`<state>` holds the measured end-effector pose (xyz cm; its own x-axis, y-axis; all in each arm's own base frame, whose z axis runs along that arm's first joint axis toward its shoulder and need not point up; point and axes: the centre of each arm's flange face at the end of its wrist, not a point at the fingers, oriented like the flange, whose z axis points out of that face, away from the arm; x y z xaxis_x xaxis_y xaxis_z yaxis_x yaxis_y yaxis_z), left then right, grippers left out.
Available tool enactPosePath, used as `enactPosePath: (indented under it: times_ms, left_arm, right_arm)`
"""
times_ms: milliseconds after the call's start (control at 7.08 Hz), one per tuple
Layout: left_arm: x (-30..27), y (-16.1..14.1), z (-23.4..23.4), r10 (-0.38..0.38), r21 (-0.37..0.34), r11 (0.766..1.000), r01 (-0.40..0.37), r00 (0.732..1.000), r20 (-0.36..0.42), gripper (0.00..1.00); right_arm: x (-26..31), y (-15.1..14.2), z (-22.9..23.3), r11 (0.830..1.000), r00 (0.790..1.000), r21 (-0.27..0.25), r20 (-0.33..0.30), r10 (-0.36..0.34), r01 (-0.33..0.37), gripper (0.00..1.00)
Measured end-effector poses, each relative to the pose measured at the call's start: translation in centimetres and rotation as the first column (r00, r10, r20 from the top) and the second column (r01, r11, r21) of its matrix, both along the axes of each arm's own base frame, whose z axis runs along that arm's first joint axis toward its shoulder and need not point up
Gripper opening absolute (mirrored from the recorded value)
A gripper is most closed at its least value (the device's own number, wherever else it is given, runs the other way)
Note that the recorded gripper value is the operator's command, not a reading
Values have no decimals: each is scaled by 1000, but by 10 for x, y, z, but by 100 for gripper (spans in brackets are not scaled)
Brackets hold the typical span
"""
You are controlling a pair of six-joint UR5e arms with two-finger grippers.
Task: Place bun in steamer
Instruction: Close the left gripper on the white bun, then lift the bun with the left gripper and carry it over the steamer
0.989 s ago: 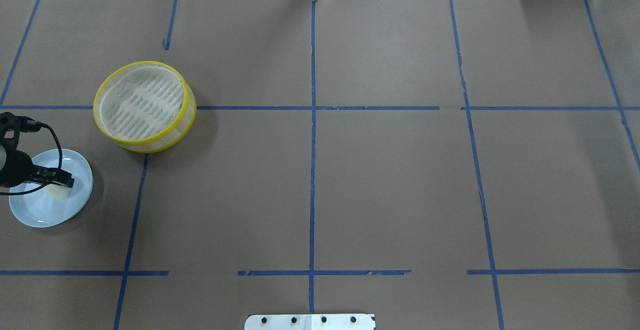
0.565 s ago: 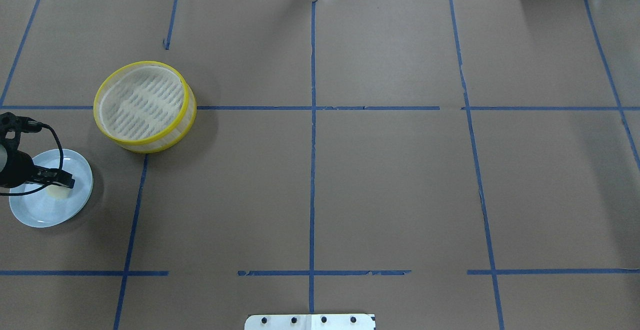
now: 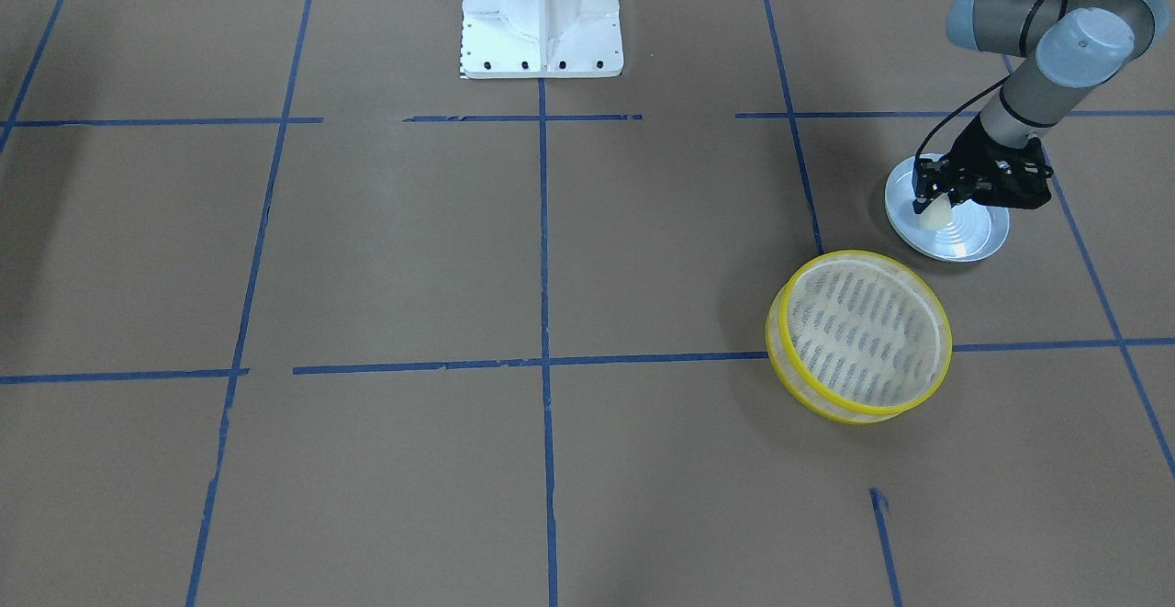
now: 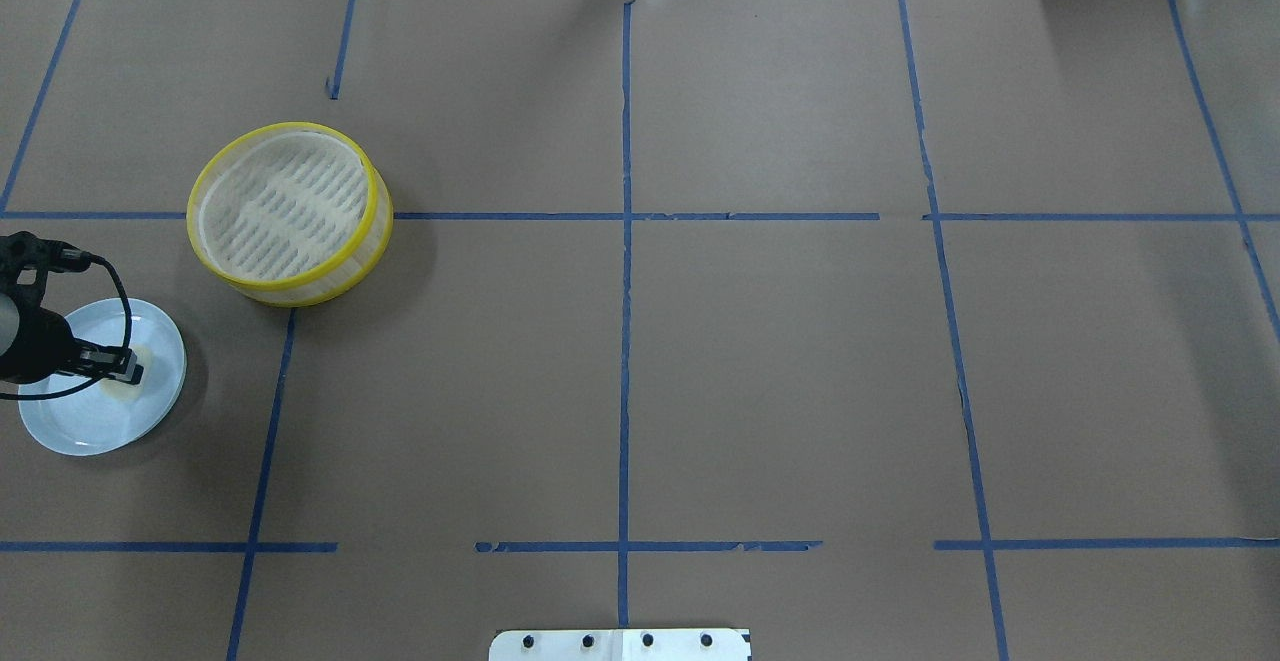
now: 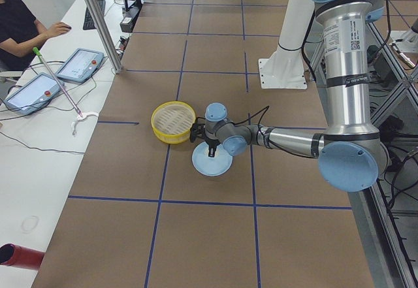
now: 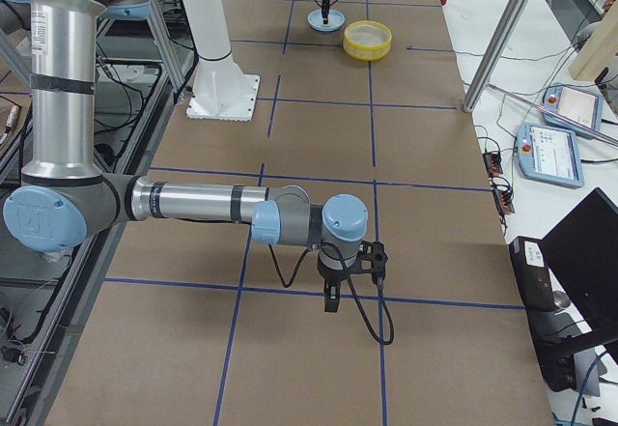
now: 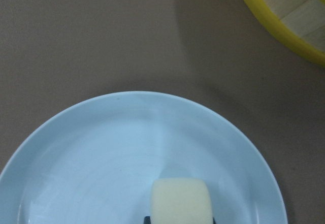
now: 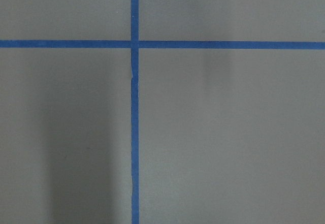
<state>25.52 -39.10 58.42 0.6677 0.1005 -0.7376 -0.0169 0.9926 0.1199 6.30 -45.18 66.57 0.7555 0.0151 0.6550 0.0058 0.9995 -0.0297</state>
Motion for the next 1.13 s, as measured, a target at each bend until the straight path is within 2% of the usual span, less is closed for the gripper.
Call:
enactPosePath:
  times_ms: [424,707,989,1130]
  left_arm:
    - [-14,11,-22,12,14,1000,-11,1000,-27,12]
    - [-39,12,-42,62,13,998,-62,996,-60,12]
    - [-69,-14,-65,75,17,997,-75,997,-11,12]
    - [-77,-42,-91,77,19,997,-77,997,24,12]
  right_arm:
    - [0,0,0,1000,1000,0,0,0,0,100]
    - [0,0,0,1000,1000,0,0,1,-1,100]
    - [0,0,0,1000,1000,0,0,1,-1,100]
    - [0,0,0,1000,1000,0,0,1,-1,100]
